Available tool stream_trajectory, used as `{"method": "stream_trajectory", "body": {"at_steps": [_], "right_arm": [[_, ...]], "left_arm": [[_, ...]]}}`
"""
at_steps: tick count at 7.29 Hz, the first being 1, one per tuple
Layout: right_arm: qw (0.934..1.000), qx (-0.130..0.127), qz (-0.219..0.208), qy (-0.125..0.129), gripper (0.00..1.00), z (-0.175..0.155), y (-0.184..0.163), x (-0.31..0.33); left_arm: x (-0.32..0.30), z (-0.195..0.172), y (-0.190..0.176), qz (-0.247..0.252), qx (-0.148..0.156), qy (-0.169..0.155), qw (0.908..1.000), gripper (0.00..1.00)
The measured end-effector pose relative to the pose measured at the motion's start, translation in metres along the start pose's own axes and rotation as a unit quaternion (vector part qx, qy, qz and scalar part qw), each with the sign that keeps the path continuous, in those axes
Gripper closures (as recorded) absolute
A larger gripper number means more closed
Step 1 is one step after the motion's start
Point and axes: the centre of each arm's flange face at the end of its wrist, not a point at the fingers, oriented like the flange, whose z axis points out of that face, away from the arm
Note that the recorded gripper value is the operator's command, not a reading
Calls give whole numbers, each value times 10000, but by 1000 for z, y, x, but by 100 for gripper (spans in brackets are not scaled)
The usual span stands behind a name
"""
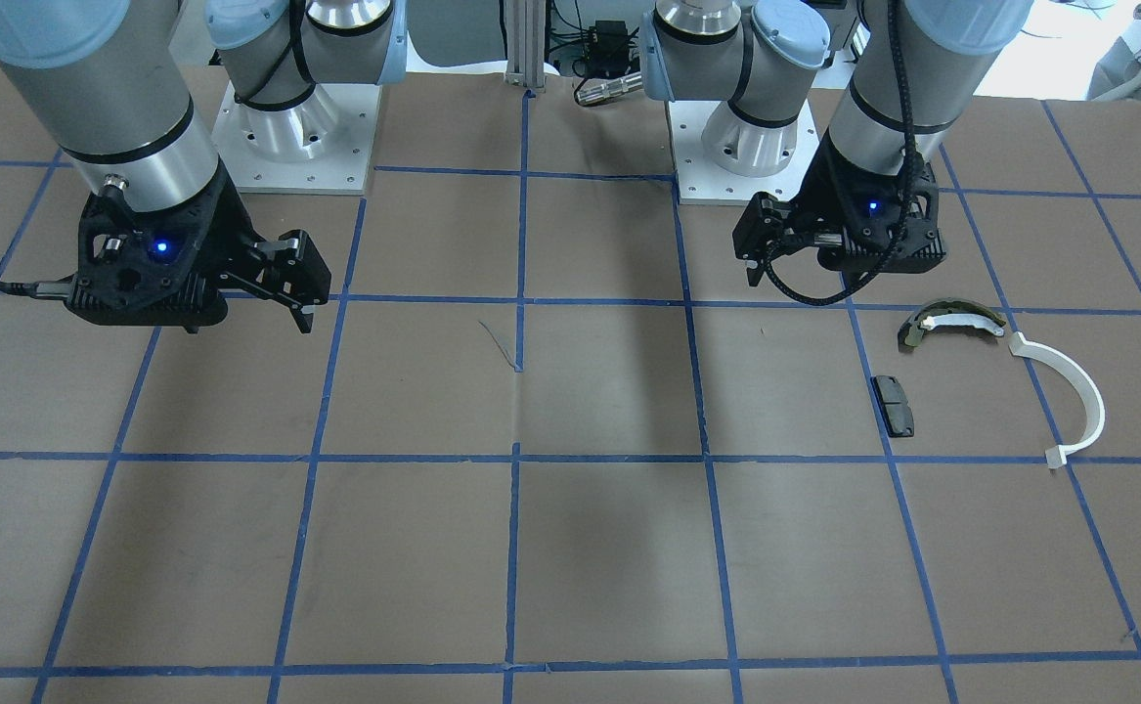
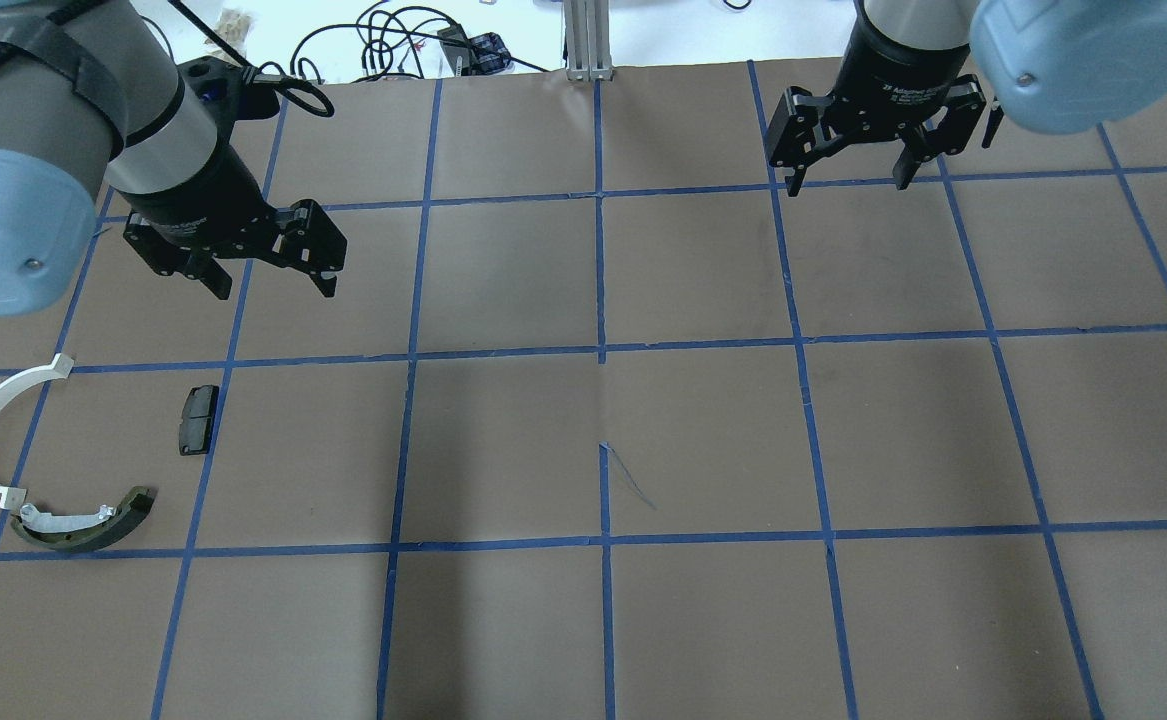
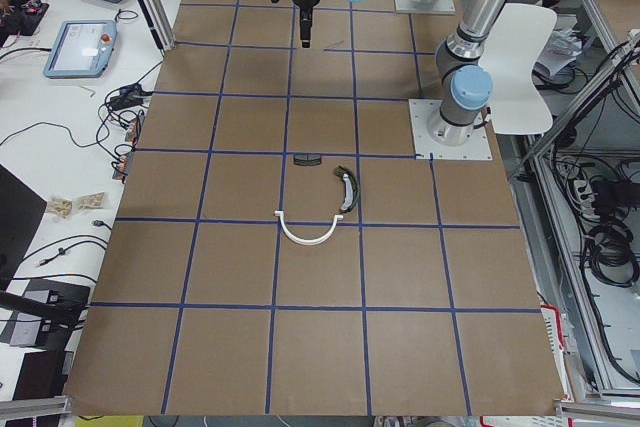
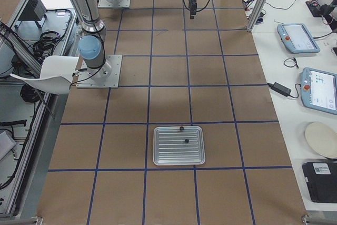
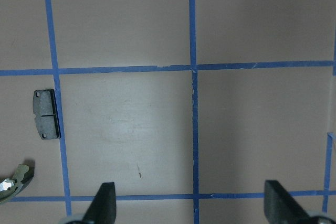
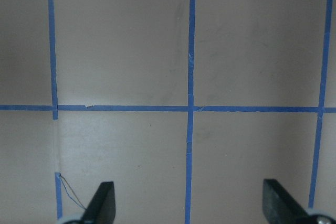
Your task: Place bearing gear from tray to pile
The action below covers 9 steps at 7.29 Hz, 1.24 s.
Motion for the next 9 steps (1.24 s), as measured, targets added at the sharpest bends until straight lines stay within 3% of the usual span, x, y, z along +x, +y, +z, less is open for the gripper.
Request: {"method": "stream_trajectory", "body": {"at_steps": [6, 9], "right_arm": [[9996, 234, 179, -20, 0, -29, 21, 0], [9997, -136, 214, 5, 0, -24, 32, 3]], "left_arm": [[2, -1, 2, 27, 4, -14, 10000, 0], [2, 6, -3, 32, -46, -4, 10000, 0]]}}
